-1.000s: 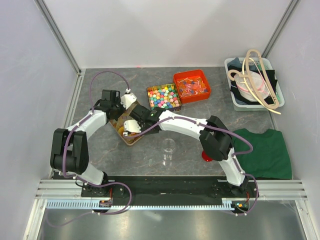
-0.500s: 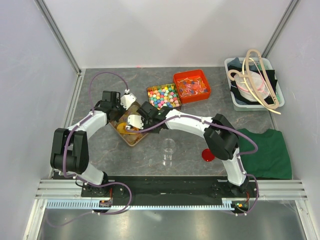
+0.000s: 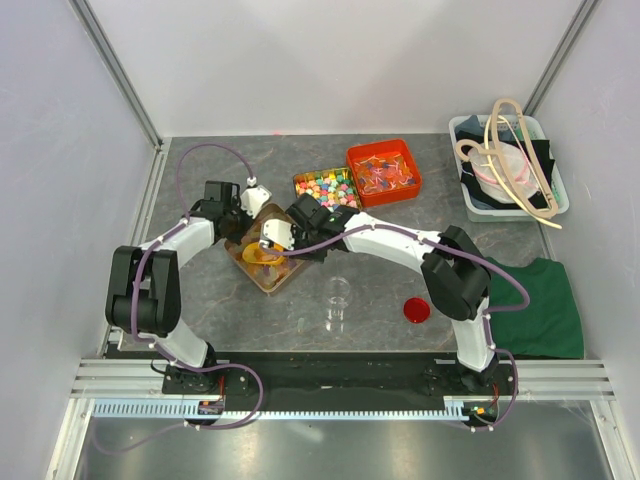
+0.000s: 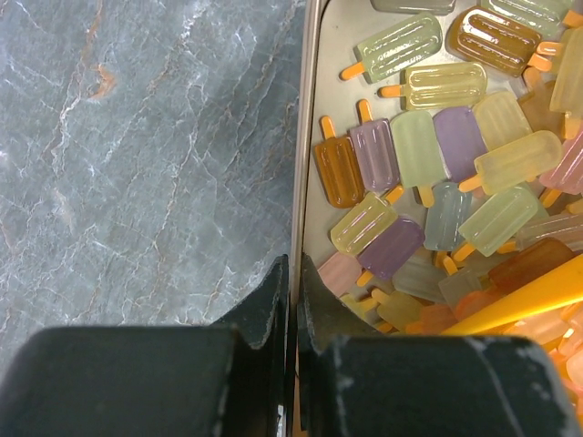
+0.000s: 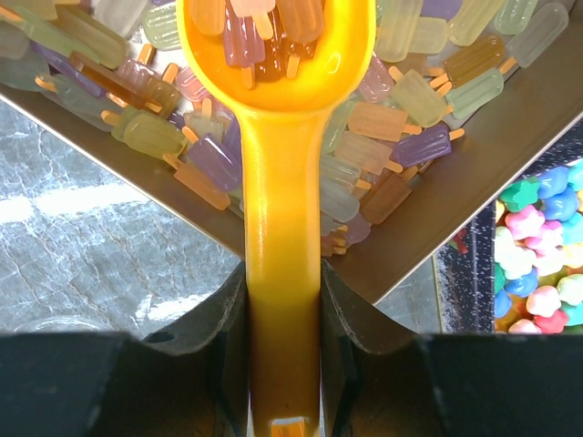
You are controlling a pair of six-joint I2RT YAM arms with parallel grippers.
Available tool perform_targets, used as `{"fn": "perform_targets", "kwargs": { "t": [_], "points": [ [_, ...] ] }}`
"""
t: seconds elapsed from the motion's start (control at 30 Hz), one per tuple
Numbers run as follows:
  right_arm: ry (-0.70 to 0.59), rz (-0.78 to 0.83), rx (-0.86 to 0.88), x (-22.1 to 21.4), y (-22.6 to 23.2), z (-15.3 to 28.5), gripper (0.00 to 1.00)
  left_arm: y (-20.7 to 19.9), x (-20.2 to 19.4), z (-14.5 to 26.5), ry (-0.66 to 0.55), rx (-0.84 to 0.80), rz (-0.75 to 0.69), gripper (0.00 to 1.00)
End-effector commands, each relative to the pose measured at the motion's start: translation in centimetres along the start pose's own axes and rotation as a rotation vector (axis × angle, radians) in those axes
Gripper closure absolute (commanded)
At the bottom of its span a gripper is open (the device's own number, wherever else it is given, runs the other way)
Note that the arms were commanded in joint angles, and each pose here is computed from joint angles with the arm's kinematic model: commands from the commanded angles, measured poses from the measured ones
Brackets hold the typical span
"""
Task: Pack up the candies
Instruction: Scoop the fake candies from the storage box.
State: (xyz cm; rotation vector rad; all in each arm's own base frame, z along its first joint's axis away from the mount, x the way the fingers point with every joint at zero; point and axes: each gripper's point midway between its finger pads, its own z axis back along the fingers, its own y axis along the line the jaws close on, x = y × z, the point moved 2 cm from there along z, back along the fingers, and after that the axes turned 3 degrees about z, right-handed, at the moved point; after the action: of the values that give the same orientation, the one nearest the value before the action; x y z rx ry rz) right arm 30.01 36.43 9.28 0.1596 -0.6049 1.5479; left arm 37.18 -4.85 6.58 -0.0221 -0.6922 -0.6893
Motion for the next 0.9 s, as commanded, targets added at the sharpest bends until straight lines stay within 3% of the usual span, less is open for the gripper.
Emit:
{"fn": "perform_targets", "kwargs": {
  "t": [0.0,0.43,0.87],
  "points": [
    [-0.162,-0.053,-0.081,3.7,-2.1,3.8,1.00,2.6,1.8,0.2,-0.053,0.091,0.082,0.98],
    [-0.132,-0.036,-0.086,3.1,-2.4,2.4,1.00,1.5,1.8,0.5,-0.073,0.027,0.060,0.98],
    [-0.095,0.060,-0.016,2.4,-1.3,1.9,1.00,3.6,4.1,-0.3,-0.026,0.006,-0.167,0.98]
  ]
}}
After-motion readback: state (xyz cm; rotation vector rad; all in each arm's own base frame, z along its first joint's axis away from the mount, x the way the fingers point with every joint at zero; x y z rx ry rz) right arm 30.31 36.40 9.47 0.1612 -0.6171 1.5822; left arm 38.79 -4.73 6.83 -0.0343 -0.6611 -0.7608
